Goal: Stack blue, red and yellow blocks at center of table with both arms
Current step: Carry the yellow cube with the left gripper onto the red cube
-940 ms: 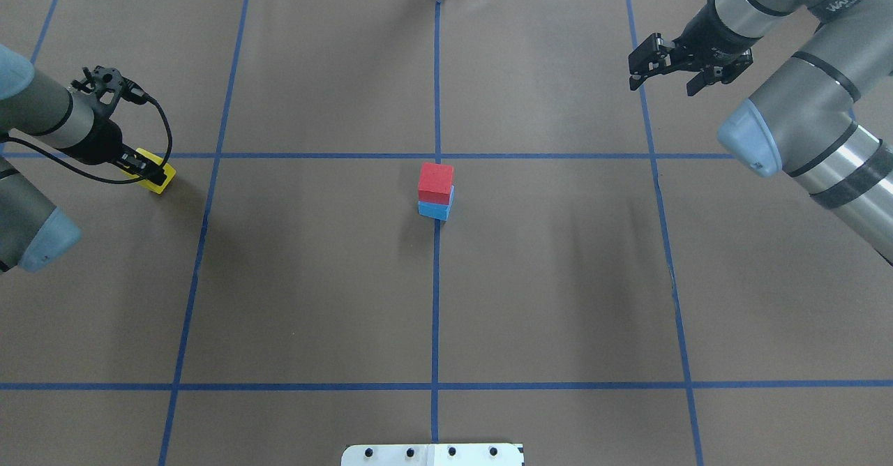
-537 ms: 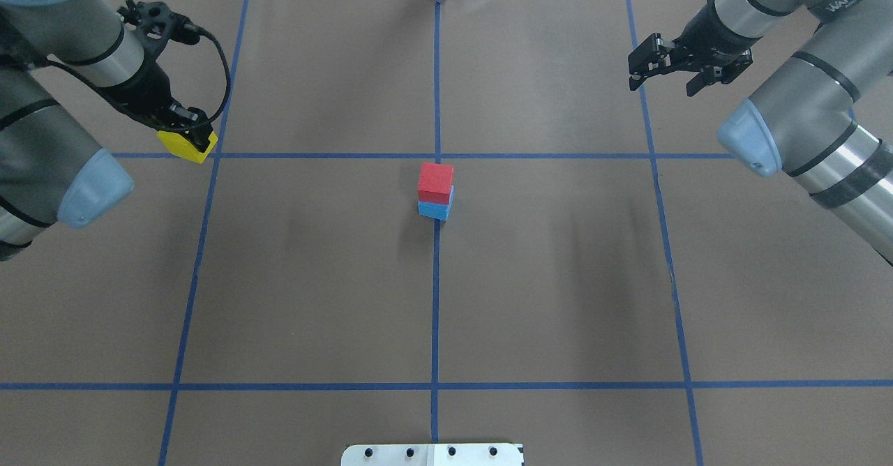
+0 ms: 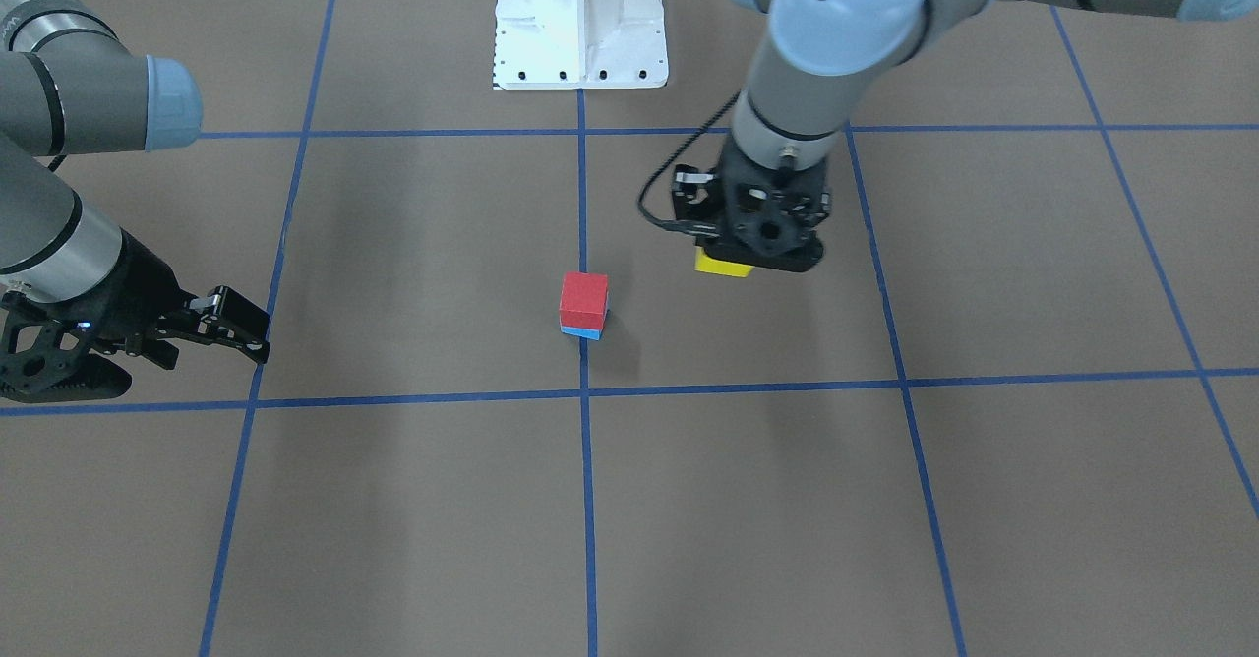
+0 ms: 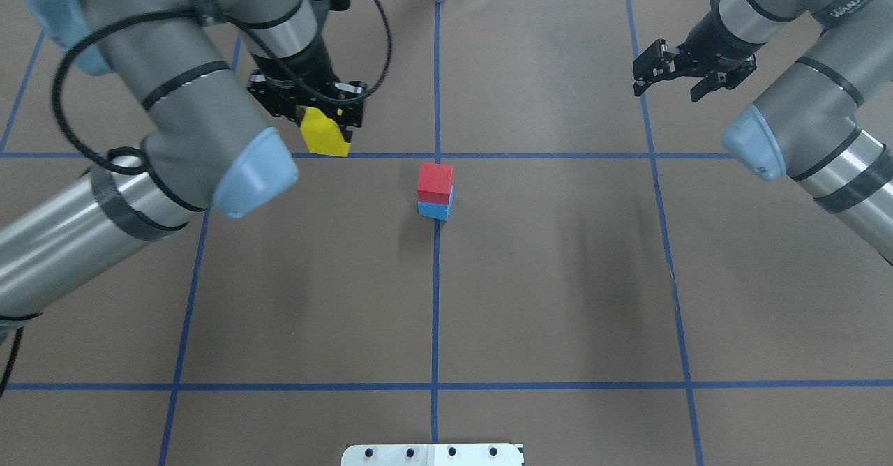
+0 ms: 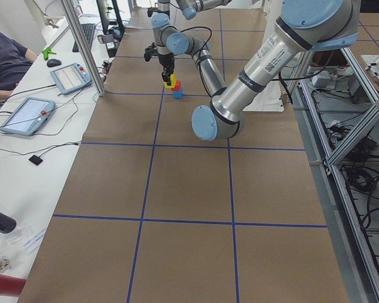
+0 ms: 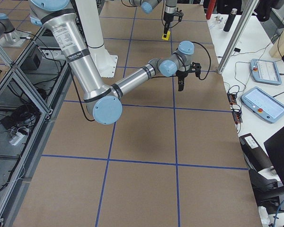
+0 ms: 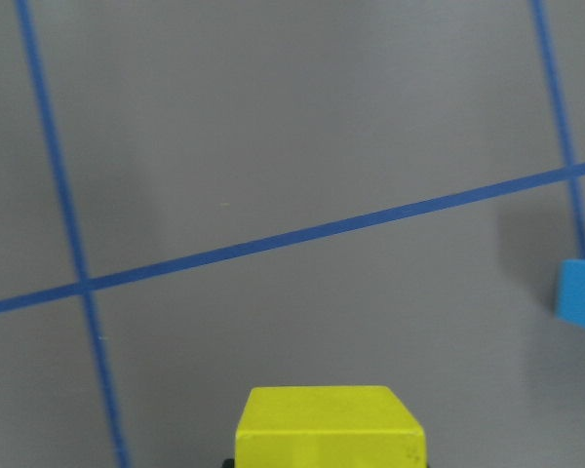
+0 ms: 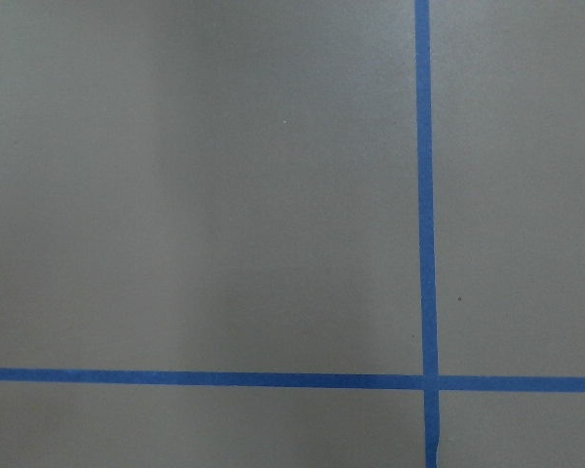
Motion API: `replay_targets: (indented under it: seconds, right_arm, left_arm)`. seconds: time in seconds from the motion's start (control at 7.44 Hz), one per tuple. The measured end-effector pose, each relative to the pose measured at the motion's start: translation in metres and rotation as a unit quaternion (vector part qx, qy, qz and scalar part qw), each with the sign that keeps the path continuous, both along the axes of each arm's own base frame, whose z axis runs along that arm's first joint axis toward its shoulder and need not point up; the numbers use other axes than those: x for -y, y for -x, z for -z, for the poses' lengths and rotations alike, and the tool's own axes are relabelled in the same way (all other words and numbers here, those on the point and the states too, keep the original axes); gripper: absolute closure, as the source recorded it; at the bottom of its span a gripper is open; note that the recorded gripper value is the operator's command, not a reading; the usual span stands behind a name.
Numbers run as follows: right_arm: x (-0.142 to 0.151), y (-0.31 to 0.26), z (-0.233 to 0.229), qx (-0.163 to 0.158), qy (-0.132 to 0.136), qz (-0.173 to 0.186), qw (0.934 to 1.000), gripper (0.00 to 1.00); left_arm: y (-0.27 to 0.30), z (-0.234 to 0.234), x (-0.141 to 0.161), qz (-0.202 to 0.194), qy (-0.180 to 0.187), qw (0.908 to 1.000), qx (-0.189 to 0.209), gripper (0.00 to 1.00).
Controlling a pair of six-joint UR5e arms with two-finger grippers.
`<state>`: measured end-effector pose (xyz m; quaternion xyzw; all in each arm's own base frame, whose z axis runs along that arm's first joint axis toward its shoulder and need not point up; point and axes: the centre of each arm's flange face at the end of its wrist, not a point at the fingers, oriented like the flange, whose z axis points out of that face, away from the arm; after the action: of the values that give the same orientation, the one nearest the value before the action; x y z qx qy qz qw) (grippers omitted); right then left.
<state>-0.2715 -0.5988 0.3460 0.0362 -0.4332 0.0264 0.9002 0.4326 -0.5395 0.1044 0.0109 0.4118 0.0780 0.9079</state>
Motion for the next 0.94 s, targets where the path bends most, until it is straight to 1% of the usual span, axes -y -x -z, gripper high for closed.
replay_targets:
  seconds: [0.13,0.27,0.54,0.94]
  right_arm:
    - [0.000,0.000,-0.002,-0.001,-0.001,0.001,1.0000,0.01]
    - [0.000,0.000,-0.003,-0.002,0.000,0.002,1.0000,0.01]
    - [0.000,0.000,-0.003,-0.002,-0.001,0.002,1.0000,0.01]
    - [0.000,0.000,-0.001,-0.001,-0.002,0.002,1.0000,0.01]
  left_arm:
    - [-0.035,0.033,0.004,0.012,0.010,0.9999,-0.005,1.00]
    - [-0.060,0.044,0.010,0.020,0.016,0.9996,-0.012,1.00]
    - [-0.099,0.033,0.017,0.022,0.017,0.9994,-0.019,1.00]
    - [-0.124,0.012,0.008,0.018,0.013,0.9997,-0.010,1.00]
